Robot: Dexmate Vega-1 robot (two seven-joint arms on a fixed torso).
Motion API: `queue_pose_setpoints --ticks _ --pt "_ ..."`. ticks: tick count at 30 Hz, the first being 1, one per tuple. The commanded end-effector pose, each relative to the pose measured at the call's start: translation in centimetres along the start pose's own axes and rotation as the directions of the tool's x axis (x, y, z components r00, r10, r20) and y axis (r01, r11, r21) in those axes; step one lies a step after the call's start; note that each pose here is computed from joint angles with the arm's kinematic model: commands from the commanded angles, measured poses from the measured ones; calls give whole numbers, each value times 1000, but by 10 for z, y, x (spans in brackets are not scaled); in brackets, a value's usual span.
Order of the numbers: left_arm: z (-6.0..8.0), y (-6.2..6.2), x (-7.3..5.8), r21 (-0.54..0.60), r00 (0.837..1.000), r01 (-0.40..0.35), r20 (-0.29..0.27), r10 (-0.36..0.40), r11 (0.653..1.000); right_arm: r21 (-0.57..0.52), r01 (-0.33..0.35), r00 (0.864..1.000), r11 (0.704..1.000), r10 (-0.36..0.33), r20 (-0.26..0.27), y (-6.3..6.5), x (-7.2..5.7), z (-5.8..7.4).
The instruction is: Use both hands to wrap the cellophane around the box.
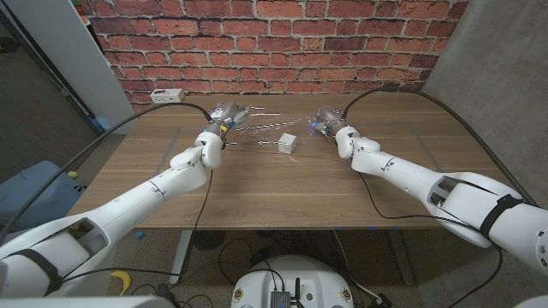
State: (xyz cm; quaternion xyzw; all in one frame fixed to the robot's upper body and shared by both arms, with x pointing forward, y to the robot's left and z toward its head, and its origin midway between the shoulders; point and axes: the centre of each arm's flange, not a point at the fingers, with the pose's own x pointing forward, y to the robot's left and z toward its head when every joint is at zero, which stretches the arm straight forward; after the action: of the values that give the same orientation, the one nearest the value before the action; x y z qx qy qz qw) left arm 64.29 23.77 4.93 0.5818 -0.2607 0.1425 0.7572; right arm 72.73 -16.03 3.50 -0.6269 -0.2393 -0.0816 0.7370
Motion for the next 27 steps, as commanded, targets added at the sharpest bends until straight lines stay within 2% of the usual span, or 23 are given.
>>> queue_pose_setpoints --ticks 1,6,10,11,13,15,19,23,27 --pt "0 -15 11 26 962 272 -26 -271 962 3 15 1000 1000 -15 -2 -3 -2 -1" --pt "4 -22 17 39 928 373 -22 -373 927 10 20 1000 1000 -20 -4 -4 -4 -2" --pt "8 -28 18 81 910 416 -38 -414 906 14 25 1000 1000 -24 -3 -5 -5 -2" --pt "9 -31 19 97 898 439 -51 -436 893 20 25 1000 999 -25 -5 -6 -6 -3" --pt "10 -33 20 111 892 452 -59 -448 885 19 28 1000 999 -28 -4 -6 -6 -3" --pt "12 -38 20 139 879 477 -71 -472 868 29 28 1000 999 -28 -2 -8 -8 -4" --pt "14 -44 19 157 865 501 -80 -495 851 34 30 1000 999 -30 -9 -10 -11 -6" --pt "16 -48 17 168 862 506 -78 -501 846 38 30 999 999 -29 -27 -13 -14 -9" --pt "17 -49 16 174 861 508 -80 -502 844 75 62 997 995 -59 -41 -17 -20 -14"
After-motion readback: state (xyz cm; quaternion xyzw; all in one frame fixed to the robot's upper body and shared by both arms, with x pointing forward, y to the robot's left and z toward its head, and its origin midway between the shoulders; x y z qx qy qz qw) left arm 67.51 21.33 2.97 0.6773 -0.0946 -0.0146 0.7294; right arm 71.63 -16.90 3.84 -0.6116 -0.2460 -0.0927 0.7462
